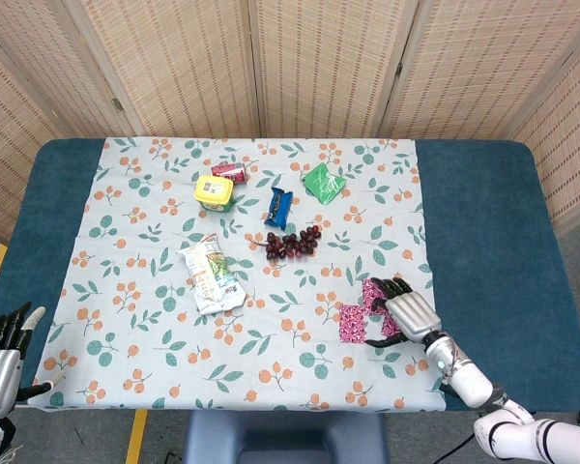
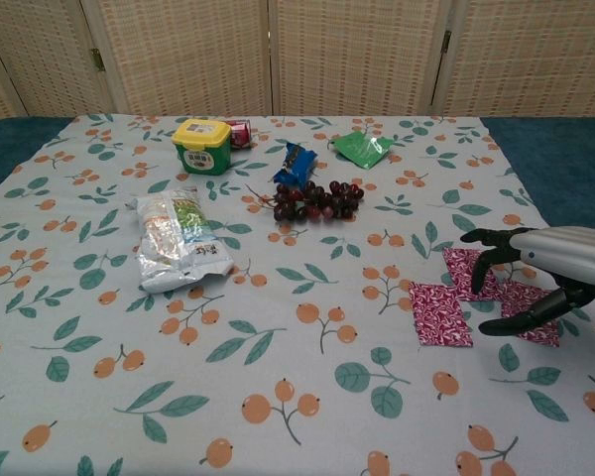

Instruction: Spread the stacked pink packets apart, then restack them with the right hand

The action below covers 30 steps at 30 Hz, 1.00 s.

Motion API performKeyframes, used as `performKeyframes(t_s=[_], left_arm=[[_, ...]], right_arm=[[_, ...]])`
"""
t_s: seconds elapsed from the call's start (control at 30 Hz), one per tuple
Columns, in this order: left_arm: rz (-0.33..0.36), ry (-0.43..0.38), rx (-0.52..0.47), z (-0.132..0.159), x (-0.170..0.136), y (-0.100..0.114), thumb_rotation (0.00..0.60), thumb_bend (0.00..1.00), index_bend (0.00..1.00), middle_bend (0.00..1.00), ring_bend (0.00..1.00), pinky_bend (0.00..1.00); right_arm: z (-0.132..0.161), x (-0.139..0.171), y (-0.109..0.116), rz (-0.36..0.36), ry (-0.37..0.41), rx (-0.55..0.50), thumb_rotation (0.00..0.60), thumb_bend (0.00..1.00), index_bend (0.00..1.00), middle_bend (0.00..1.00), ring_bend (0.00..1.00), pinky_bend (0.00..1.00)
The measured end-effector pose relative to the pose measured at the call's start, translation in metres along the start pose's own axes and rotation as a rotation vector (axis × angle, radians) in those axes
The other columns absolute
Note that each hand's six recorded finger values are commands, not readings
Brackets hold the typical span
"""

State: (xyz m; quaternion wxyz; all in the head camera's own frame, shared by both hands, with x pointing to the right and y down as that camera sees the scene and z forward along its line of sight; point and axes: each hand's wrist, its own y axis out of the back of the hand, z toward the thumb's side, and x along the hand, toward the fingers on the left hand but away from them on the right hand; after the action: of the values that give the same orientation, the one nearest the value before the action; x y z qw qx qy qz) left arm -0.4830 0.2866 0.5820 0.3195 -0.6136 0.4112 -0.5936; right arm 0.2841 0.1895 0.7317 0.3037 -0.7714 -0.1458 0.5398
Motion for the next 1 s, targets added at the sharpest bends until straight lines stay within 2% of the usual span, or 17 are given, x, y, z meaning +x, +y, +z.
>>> performKeyframes(t_s=[0.2, 0.4, 1.0], left_arm=[[-0.002, 0.010, 0.000, -0.003, -0.001, 0.000, 0.600, 0.19, 0.01, 0.00, 0.03, 0.00], [-0.006, 0.010, 0.002, -0.002, -0.002, -0.002, 0.600, 0.19, 0.01, 0.00, 0.03, 0.00], [-0.008, 0.014, 0.005, -0.003, -0.001, -0.001, 0.600, 0.19, 0.01, 0.00, 0.03, 0.00]], right_arm=[[0.008, 0.000, 0.001, 0.004, 0.021, -0.007, 0.230, 0.08, 0.33, 0.03, 0.00, 0.00], [0.009, 0.011, -0.007, 0.032, 0.037, -0.002, 0.232, 0.08, 0.33, 0.04, 0.00, 0.00], [0.000, -0.011, 0.001, 0.010, 0.001, 0.032, 0.232, 0.08, 0.33, 0.04, 0.00, 0.00]])
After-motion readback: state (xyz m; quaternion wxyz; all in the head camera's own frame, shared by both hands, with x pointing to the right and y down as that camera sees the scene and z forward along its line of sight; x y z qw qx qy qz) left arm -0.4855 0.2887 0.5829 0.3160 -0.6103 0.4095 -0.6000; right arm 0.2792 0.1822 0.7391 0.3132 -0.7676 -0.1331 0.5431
